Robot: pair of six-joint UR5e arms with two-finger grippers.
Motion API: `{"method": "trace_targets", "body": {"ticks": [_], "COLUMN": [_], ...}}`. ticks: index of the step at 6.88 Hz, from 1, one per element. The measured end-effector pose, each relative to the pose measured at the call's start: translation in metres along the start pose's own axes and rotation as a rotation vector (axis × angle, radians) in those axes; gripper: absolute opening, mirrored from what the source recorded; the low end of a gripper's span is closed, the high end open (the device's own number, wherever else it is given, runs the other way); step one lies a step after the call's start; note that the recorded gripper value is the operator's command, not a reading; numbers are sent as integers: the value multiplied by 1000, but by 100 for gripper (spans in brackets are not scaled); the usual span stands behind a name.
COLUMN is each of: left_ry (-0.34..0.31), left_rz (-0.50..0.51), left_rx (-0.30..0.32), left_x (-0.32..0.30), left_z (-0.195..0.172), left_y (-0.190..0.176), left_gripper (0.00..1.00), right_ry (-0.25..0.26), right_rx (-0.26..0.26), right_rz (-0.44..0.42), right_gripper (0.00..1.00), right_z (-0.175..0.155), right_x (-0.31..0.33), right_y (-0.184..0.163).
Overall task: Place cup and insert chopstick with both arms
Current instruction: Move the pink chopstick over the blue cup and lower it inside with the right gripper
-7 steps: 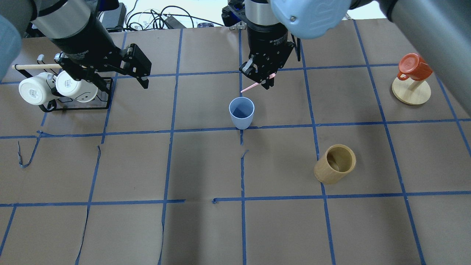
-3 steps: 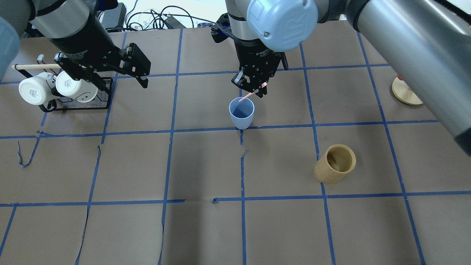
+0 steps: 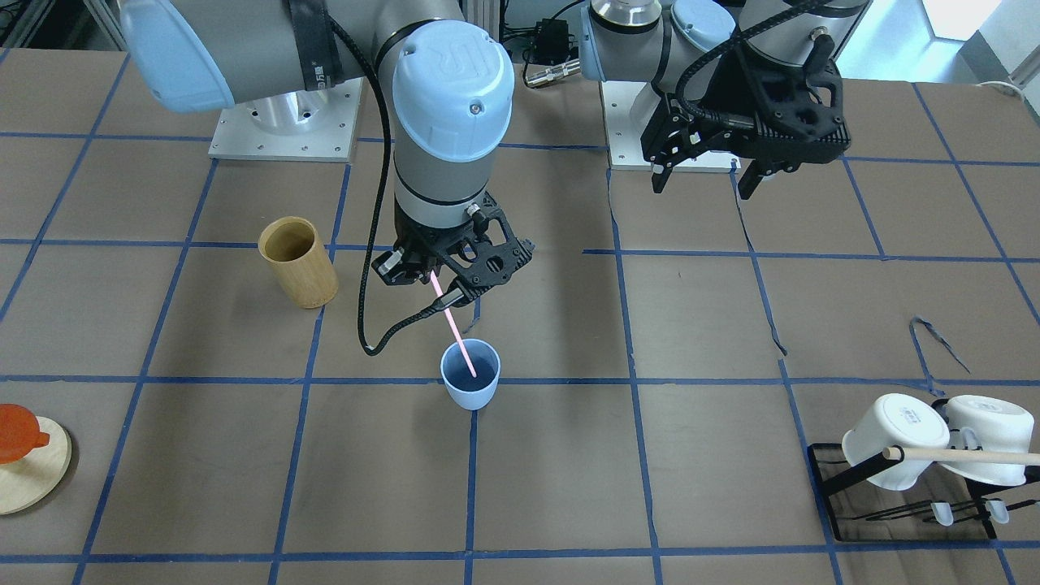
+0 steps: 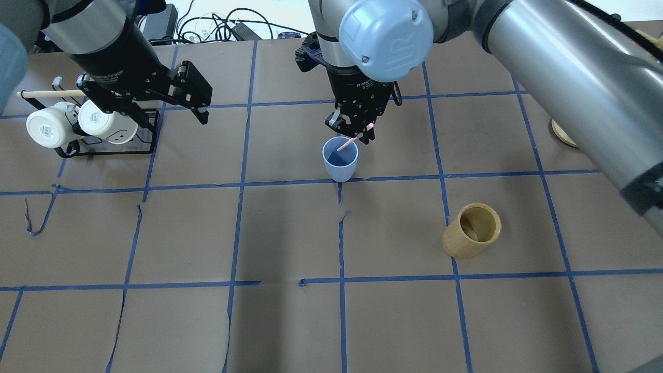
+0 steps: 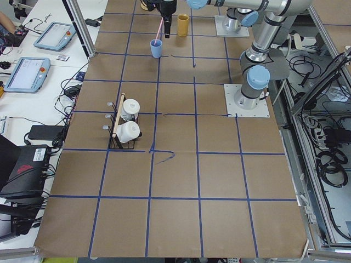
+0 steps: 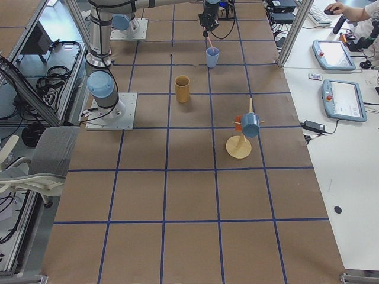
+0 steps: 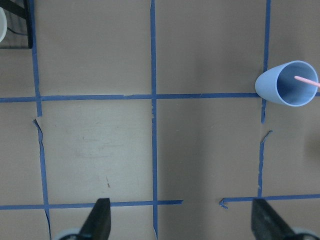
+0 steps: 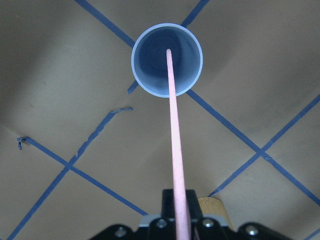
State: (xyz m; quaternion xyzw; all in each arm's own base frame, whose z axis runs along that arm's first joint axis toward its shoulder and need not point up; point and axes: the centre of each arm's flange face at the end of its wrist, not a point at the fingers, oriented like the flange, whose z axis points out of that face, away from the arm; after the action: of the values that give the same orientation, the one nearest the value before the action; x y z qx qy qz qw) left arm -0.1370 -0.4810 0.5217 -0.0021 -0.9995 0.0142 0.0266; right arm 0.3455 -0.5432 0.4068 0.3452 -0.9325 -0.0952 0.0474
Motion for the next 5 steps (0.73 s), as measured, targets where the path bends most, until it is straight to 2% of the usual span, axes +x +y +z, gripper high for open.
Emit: {"method": "trace_targets", "body": {"ticks": [3, 4, 5], "left_ry": [0, 0, 0], "left_rz": [0, 0, 0], "left_rx": [0, 0, -1], "left_x": [0, 0, 0], "left_z": [0, 0, 0], "left_y": [0, 0, 0], "left_gripper": [100, 100, 100], "right_ry": [-10, -10, -8], "right_rx": [-19, -17, -10], "right_rz": [-28, -31, -30], "right_gripper": [0, 3, 20], "right_z": [23, 33, 41], "right_x": [1, 2, 2], "right_y": [-14, -17, -21]}}
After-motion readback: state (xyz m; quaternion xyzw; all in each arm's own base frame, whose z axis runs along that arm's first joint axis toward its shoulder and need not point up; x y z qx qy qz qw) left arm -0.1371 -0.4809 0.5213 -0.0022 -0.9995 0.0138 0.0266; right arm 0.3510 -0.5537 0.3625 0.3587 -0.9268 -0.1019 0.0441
